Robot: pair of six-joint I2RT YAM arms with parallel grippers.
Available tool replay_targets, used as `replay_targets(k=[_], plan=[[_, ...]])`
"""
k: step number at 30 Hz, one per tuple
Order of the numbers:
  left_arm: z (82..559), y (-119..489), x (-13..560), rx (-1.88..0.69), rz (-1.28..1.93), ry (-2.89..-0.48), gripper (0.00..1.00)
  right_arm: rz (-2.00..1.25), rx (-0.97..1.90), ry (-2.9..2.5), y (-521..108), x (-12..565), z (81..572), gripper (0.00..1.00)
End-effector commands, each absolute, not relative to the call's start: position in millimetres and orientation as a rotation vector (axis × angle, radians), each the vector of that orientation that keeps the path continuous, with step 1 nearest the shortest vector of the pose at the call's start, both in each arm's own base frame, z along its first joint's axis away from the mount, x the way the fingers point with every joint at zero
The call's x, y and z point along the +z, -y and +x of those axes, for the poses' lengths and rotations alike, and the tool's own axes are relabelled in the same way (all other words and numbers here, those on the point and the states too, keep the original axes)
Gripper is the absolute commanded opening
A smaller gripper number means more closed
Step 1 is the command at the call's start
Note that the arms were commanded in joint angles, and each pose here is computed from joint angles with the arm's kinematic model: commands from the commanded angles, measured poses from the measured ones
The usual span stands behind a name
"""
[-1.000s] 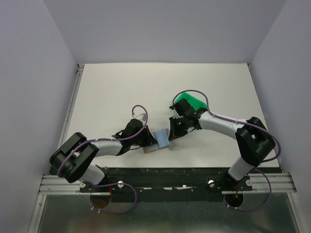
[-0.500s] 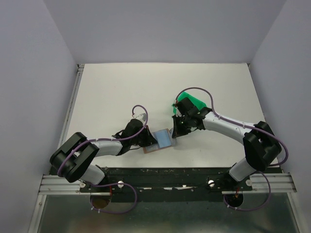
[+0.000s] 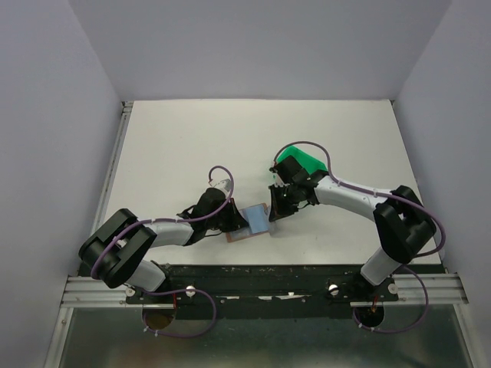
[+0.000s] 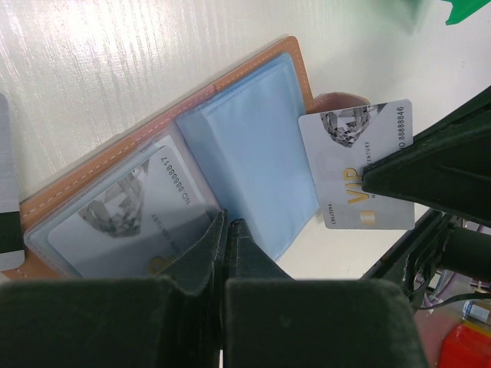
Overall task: Put the credit cards into the card holder
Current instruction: Insert the credit card into the card holder.
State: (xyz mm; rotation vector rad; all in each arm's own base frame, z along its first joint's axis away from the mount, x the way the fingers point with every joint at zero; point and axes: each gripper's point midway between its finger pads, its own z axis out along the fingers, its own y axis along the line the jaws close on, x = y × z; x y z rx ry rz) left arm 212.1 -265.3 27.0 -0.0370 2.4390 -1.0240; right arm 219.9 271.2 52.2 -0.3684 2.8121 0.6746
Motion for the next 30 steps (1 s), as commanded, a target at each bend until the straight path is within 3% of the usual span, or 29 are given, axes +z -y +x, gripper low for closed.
replay_targets(k=[1,30], plan=[[203.1,263.2,17.1,-1.019,-0.021,-2.482,0.00,-0.388,0.710,-2.821,-277.2,46.0,219.9,0.00],[200.6,261.6,17.9,-1.020,-0.025,-2.483,0.00,-0.381,0.890,-2.862,-301.8,35.6,214.2,0.00]])
